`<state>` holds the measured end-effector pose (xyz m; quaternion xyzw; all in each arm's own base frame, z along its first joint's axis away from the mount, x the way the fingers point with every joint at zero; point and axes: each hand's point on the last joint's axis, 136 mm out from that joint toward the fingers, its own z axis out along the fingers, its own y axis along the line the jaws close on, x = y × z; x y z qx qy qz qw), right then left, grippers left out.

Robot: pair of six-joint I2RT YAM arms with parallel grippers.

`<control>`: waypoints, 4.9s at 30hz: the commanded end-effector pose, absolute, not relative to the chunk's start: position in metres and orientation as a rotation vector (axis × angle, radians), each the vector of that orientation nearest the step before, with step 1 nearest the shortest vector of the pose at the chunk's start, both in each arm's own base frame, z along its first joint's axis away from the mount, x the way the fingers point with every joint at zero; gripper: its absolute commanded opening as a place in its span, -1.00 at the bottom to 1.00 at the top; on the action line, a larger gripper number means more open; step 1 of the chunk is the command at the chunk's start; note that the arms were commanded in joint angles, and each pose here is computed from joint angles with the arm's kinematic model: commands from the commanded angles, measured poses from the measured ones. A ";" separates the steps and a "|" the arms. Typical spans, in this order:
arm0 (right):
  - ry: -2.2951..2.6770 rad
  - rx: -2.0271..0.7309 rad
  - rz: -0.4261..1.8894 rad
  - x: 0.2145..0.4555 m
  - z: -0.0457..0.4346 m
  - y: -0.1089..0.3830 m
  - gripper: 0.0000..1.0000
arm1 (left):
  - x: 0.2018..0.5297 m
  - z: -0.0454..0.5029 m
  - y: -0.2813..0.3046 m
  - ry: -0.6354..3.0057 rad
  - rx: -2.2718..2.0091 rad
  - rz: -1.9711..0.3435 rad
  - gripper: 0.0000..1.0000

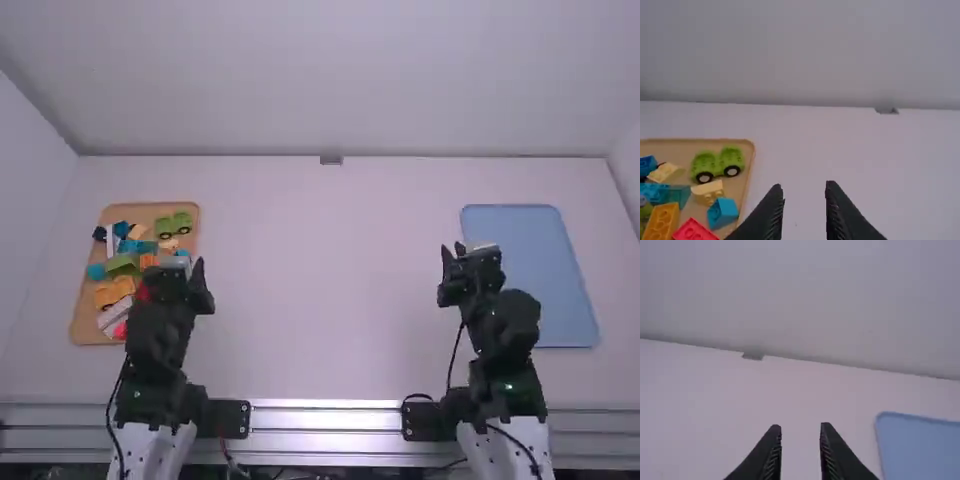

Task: Assemble lego blocks to make yellow taxi

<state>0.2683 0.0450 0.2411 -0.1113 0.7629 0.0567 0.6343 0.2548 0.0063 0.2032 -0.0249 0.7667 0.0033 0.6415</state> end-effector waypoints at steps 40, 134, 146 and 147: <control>1.509 -1.782 0.772 0.378 0.259 0.328 0.88 | 0.302 0.228 0.166 2.137 -1.096 0.120 0.88; 1.630 -1.435 0.891 0.425 0.262 0.354 0.97 | 0.248 0.070 0.235 2.461 -1.942 0.161 0.98; 1.674 -1.438 0.846 0.428 0.253 0.349 0.97 | 0.255 0.042 0.237 2.236 -2.104 0.128 0.77; 1.673 -1.437 0.846 0.428 0.254 0.349 0.97 | 0.255 0.042 0.237 2.233 -2.108 0.128 0.76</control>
